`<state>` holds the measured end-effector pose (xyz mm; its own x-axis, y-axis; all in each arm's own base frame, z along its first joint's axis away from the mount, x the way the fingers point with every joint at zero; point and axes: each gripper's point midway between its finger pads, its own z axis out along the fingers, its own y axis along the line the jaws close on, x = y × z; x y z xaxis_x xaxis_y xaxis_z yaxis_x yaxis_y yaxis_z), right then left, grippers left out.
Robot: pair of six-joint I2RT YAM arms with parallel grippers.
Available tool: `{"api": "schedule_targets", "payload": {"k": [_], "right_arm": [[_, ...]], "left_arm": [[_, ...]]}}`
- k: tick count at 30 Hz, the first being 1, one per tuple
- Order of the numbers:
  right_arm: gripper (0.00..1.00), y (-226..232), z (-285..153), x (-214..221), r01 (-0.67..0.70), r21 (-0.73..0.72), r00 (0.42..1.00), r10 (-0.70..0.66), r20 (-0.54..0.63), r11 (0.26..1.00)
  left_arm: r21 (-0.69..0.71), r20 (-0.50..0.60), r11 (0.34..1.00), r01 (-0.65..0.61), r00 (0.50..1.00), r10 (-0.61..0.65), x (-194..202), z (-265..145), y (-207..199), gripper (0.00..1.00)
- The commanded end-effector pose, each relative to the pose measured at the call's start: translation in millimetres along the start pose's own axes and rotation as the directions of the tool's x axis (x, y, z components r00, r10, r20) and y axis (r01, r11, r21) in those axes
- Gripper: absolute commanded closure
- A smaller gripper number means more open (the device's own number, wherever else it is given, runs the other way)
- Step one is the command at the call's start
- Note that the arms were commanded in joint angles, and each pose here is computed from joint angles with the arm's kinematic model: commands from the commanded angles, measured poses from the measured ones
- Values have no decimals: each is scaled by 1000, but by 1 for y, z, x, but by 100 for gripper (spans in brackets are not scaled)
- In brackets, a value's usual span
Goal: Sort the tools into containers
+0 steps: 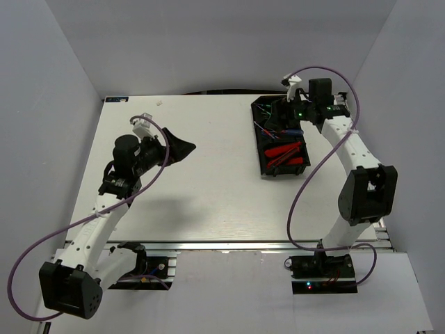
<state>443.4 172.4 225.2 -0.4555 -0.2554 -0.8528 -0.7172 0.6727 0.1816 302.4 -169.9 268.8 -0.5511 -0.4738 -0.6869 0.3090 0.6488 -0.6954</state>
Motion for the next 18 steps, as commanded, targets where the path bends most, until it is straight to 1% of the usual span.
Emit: {"api": "schedule_targets", "payload": {"k": [1,8,14,18], "right_arm": [[11,-1,-34,-31,61,127,994,-71,77,990],[10,-8,-47,-17,57,223,995,-74,69,973],[11,-6,-63,-14,48,287,991,-81,103,957],[11,-12,-74,-11,27,361,989,-78,126,932]], "left_arm": [[58,29,998,-7,1000,5,-7,-2,-12,2],[75,20,997,-1,1000,0,-5,-2,-14,2],[74,30,997,-2,1000,-1,-5,-7,-15,2],[71,33,997,6,999,-8,-2,-10,-14,2]]}}
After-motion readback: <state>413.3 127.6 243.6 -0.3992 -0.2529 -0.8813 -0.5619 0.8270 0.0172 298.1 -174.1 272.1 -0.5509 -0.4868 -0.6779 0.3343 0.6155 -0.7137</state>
